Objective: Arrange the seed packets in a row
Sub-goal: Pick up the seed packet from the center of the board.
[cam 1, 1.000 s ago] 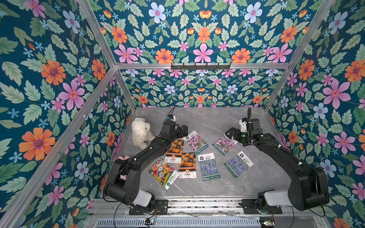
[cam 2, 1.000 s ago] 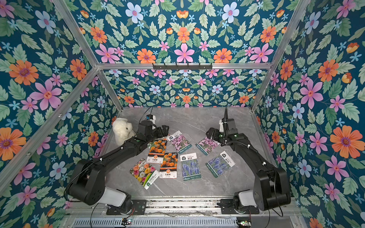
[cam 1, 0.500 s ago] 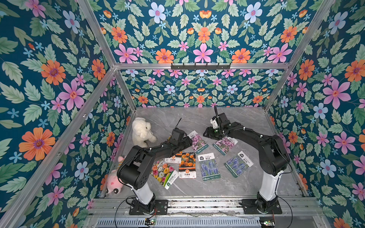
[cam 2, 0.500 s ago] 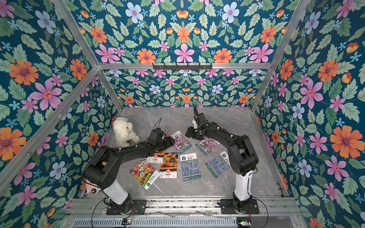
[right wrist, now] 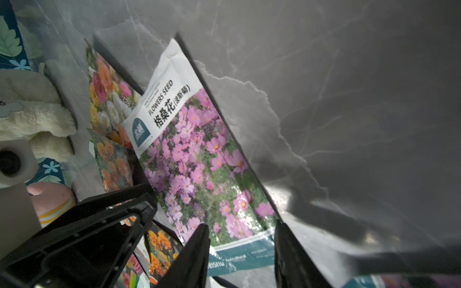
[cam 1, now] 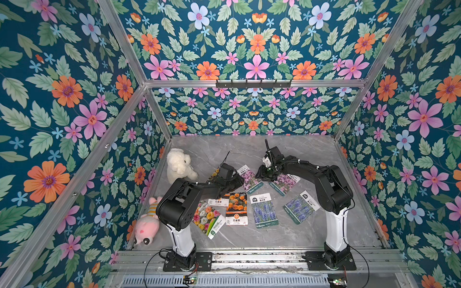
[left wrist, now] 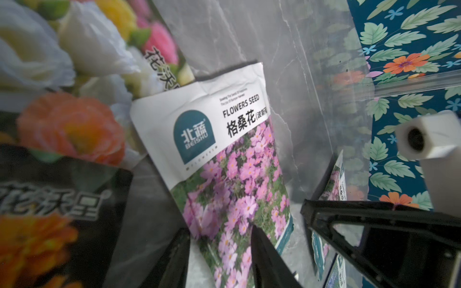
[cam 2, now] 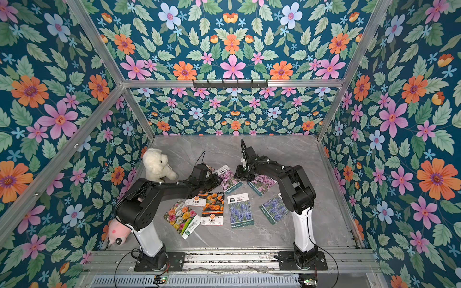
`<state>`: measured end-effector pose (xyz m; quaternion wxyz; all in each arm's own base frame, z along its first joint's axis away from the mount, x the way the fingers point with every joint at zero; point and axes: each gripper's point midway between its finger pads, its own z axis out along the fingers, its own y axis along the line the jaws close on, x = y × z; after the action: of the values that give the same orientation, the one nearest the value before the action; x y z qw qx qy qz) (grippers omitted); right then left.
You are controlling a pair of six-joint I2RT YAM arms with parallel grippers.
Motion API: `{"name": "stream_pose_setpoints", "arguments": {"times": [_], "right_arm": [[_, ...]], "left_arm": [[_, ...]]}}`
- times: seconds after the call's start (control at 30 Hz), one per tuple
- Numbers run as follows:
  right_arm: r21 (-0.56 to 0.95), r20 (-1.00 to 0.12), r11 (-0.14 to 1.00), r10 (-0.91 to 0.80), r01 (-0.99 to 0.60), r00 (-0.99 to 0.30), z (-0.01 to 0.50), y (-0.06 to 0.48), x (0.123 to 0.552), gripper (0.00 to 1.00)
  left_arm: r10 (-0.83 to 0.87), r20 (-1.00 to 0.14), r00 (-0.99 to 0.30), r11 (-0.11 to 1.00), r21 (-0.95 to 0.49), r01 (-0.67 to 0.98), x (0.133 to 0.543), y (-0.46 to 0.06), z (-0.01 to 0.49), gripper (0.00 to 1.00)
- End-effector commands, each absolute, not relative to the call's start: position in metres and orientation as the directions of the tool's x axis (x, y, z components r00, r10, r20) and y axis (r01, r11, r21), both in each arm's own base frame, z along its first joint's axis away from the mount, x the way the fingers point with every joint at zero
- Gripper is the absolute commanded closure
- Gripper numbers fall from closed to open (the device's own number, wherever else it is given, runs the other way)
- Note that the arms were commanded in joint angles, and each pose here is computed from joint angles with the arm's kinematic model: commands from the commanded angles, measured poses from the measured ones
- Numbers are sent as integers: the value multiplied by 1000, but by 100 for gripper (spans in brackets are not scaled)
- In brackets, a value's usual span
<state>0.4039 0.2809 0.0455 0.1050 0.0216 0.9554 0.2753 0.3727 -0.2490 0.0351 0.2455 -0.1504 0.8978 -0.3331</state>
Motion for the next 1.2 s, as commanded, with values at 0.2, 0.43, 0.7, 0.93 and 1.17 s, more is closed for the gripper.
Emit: {"name": "stream_pose_setpoints", "arguments": {"times": [0.2,0.43,0.7,0.93,1.17], "right_arm": [[507,-116,862,106,34,-988,20,277,393,54],[519,-103,854,108,39,-989,17,278,389,54],[647,-204,762,175,2,-963,76,268,403,40],[799,-175,601,183,-31,-967,122,264,396,24],[873,-175,483,187,-65,-967,154,271,394,25]], "left_arm": [[-408,-324,-854,707,-704,-71,372,-260,28,62],[-344,-365,-865,674,-737,43,373,-274,36,71],[-267,-463,-845,664,-725,187,375,-280,69,99],[-220,-476,-852,486,-810,327,360,-301,122,99],[-238,-459,-856,324,-868,376,353,-315,160,100]]}}
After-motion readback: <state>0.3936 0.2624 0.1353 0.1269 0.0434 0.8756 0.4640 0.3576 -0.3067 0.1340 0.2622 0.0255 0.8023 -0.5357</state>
